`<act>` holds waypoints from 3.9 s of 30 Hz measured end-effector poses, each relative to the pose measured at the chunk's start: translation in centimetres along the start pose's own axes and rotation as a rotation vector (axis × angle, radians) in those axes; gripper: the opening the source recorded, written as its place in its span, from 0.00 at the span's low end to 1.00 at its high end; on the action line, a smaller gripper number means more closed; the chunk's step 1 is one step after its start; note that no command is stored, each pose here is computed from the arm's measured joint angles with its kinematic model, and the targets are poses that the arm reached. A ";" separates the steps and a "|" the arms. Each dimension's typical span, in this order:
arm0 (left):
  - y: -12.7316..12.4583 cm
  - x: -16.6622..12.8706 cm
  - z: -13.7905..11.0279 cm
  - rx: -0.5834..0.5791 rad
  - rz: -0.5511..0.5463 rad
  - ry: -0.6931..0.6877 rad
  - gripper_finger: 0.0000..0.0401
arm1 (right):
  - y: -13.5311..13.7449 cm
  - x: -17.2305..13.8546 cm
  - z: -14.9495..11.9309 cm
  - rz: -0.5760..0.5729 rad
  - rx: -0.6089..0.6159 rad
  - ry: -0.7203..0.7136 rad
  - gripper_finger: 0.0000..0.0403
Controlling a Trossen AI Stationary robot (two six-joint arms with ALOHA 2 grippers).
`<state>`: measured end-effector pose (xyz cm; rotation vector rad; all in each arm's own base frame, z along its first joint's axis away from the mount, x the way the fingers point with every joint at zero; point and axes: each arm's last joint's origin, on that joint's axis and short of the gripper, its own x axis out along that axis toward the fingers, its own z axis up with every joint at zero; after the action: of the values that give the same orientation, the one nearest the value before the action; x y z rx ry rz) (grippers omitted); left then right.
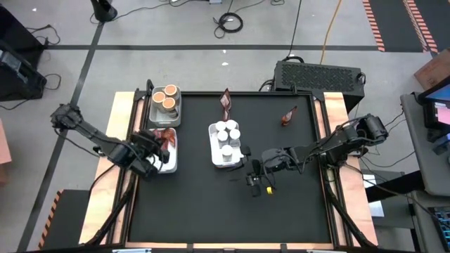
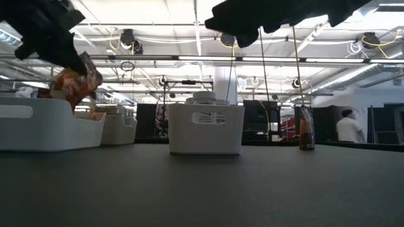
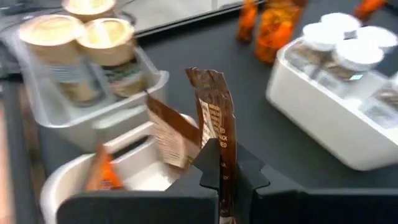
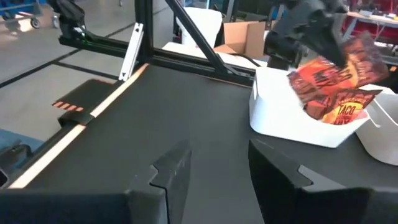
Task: Sort spices by type
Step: Put the orange seasoning pack into the left white bin
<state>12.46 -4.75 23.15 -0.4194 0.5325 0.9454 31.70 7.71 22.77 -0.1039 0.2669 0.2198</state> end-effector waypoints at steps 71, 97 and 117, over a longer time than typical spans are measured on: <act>-5.3 2.3 -7.7 0.471 0.158 -0.072 0.59 | -1.0 0.0 -0.2 -0.030 0.007 0.010 0.36; -6.0 -5.8 6.3 0.185 -0.115 -0.063 0.63 | -1.5 -1.3 1.1 -0.044 0.015 0.099 0.36; -6.6 11.8 21.0 0.080 -0.388 0.005 0.63 | -2.4 -9.2 0.4 -0.241 0.257 0.379 0.36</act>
<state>28.72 11.08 33.54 -0.4339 0.4706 0.5488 23.65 3.59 25.87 0.0789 0.6527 -0.0778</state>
